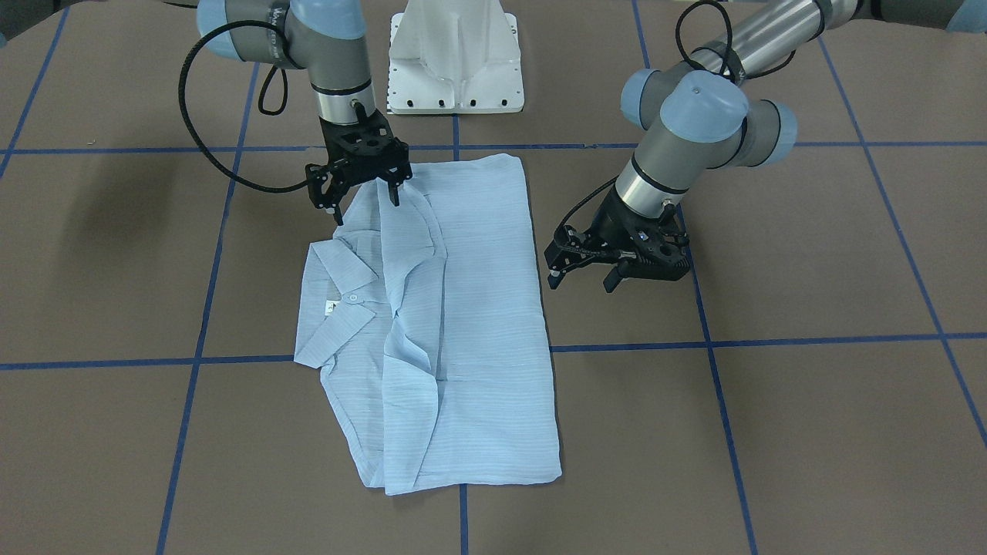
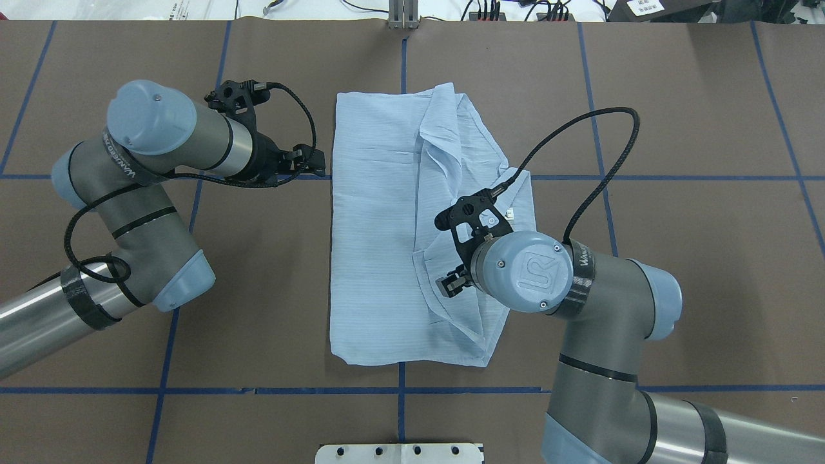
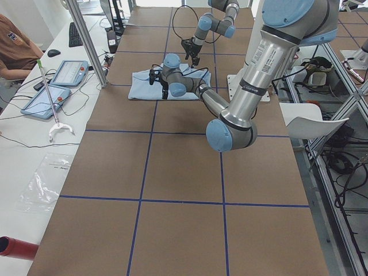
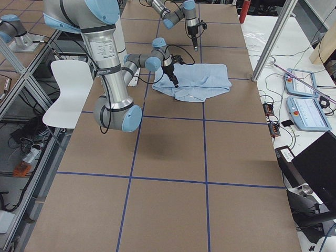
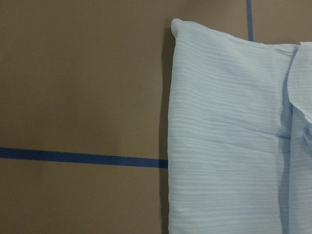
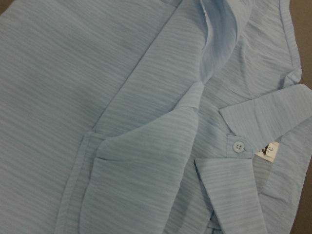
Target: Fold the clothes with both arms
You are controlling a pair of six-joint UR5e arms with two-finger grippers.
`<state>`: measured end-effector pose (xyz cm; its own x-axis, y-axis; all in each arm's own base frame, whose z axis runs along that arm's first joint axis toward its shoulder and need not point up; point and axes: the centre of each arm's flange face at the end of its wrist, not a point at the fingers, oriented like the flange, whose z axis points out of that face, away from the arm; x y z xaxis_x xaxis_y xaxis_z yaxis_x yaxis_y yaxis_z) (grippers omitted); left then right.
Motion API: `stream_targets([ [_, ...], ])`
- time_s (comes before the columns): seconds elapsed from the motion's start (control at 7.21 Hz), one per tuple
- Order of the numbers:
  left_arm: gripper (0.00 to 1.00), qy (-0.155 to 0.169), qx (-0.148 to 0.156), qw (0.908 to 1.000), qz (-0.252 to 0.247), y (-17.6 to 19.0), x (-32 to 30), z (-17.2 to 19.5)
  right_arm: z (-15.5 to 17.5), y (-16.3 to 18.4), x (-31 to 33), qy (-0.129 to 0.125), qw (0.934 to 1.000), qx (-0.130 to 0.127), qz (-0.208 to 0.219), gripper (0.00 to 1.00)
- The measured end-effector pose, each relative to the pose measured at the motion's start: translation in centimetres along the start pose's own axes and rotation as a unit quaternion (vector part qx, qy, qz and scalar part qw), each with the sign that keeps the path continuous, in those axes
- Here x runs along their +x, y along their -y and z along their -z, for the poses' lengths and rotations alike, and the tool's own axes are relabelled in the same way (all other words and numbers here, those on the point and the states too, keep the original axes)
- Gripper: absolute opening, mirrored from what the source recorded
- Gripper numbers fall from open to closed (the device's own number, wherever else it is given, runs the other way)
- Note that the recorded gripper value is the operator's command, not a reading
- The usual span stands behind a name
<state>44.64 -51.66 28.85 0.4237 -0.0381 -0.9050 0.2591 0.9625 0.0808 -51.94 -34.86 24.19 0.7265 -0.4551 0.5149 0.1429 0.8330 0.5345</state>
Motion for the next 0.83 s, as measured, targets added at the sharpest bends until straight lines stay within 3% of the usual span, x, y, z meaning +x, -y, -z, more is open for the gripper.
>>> stream_targets([
  [0.14, 1.00, -0.001, 0.000, 1.0000, 0.000, 0.1, -0.3, -0.3, -0.1, -0.3, -1.1, 0.005, 1.0000, -0.003, 0.005, 0.98],
  [0.42, 1.00, -0.002, 0.000, 1.0000, 0.001, 0.0, -0.3, -0.4, -1.3, -1.9, -3.6, 0.012, 0.9996, -0.015, 0.019, 0.79],
  [0.83, 1.00, -0.001, 0.000, 1.0000, 0.000, 0.1, -0.5, -0.5, -4.8, -2.2, -6.2, 0.034, 0.9991, -0.005, 0.024, 0.62],
])
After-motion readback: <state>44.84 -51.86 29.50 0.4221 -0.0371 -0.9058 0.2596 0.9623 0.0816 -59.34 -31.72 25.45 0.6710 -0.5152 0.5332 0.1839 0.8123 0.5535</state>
